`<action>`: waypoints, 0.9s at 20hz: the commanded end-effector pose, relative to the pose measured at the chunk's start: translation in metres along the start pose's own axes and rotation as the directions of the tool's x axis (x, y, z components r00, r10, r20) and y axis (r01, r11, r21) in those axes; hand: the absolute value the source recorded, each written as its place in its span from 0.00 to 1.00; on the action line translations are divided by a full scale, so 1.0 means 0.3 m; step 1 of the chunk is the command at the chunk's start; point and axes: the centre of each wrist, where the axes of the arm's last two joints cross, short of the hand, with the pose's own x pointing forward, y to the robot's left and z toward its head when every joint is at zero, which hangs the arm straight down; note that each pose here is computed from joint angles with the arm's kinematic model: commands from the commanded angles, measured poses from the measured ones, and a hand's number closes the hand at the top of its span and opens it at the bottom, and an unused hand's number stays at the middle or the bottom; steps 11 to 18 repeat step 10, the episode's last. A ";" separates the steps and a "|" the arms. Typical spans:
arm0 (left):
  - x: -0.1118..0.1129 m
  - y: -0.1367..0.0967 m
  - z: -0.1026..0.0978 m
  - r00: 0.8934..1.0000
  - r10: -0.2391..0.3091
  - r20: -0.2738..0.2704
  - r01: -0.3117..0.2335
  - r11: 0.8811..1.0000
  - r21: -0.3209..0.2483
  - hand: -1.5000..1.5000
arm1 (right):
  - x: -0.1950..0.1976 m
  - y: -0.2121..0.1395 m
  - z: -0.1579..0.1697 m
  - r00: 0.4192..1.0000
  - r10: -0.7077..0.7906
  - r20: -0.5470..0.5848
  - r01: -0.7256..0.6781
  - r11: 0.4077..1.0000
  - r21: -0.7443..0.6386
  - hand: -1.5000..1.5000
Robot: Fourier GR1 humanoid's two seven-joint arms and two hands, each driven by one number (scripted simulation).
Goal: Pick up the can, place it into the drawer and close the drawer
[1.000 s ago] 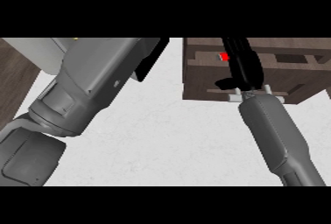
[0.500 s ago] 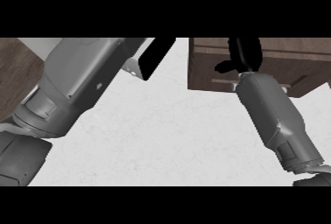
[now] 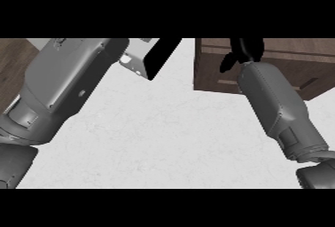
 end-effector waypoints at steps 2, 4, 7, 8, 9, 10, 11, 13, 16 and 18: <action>-0.001 0.054 0.011 1.000 0.004 0.007 -0.004 1.000 -0.011 0.00 | 0.060 -0.072 -0.088 0.996 -0.085 0.000 0.085 0.991 -0.106 0.00; -0.014 0.058 0.016 1.000 0.007 0.001 -0.007 1.000 -0.014 0.00 | 0.076 -0.070 -0.089 0.989 -0.146 0.023 0.148 0.982 -0.116 0.00; -0.007 0.085 0.028 1.000 0.020 -0.007 -0.020 1.000 -0.018 0.00 | 0.077 -0.126 -0.134 0.977 -0.211 0.019 0.211 0.968 -0.132 0.00; -0.037 0.109 0.029 1.000 0.015 -0.021 -0.016 1.000 -0.007 0.00 | 0.131 -0.062 -0.094 0.977 -0.209 0.039 0.213 0.969 -0.124 0.00; -0.047 0.130 0.027 1.000 0.001 -0.017 -0.001 1.000 0.002 0.00 | 0.096 -0.098 -0.117 0.976 -0.208 0.066 0.215 0.968 -0.128 0.00; -0.043 0.111 0.036 1.000 0.005 -0.016 -0.005 1.000 -0.002 0.00 | 0.082 -0.091 -0.110 0.972 -0.229 0.051 0.234 0.964 -0.126 0.00; -0.043 0.111 0.036 1.000 0.005 -0.016 -0.005 1.000 -0.002 0.00 | 0.082 -0.091 -0.110 0.972 -0.229 0.051 0.234 0.964 -0.126 0.00; -0.043 0.111 0.036 1.000 0.005 -0.016 -0.005 1.000 -0.002 0.00 | 0.082 -0.091 -0.110 0.972 -0.229 0.051 0.234 0.964 -0.126 0.00; -0.043 0.111 0.036 1.000 0.005 -0.016 -0.005 1.000 -0.002 0.00 | 0.082 -0.091 -0.110 0.972 -0.229 0.051 0.234 0.964 -0.126 0.00; -0.043 0.111 0.036 1.000 0.005 -0.016 -0.005 1.000 -0.002 0.00 | 0.082 -0.091 -0.110 0.972 -0.229 0.051 0.234 0.964 -0.126 0.00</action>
